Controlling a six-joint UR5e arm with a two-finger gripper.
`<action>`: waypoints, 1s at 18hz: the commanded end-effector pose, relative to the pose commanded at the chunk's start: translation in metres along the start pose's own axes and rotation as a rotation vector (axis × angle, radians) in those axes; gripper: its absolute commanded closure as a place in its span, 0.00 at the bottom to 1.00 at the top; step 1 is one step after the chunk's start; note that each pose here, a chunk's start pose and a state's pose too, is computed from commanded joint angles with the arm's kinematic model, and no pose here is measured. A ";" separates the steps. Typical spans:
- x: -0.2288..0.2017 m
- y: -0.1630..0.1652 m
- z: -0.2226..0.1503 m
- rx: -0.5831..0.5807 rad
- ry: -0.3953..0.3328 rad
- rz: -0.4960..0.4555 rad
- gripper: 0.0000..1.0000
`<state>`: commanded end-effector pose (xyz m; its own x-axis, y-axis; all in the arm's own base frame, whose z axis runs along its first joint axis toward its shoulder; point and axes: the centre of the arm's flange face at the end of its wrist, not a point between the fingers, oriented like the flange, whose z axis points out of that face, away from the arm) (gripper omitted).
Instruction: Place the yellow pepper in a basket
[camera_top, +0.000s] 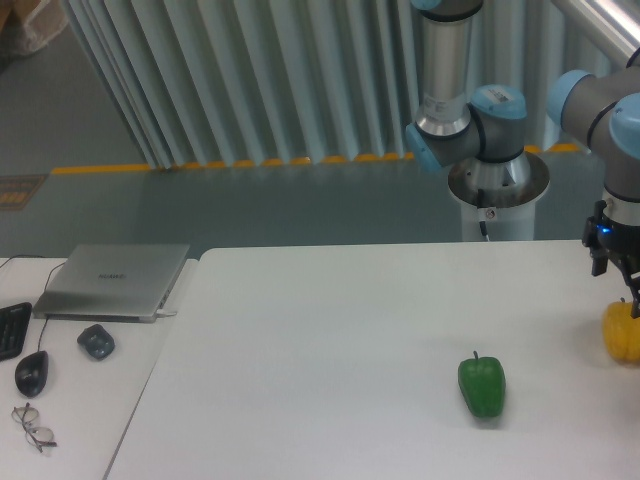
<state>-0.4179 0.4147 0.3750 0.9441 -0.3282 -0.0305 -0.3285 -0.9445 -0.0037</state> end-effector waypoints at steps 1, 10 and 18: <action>0.000 0.000 0.002 0.004 -0.016 -0.040 0.00; -0.009 0.018 0.019 0.005 -0.012 -0.542 0.00; -0.014 0.019 0.043 -0.009 -0.002 -0.648 0.00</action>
<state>-0.4384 0.4024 0.3321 0.9510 0.3080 -0.0266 0.3078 -0.9514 -0.0132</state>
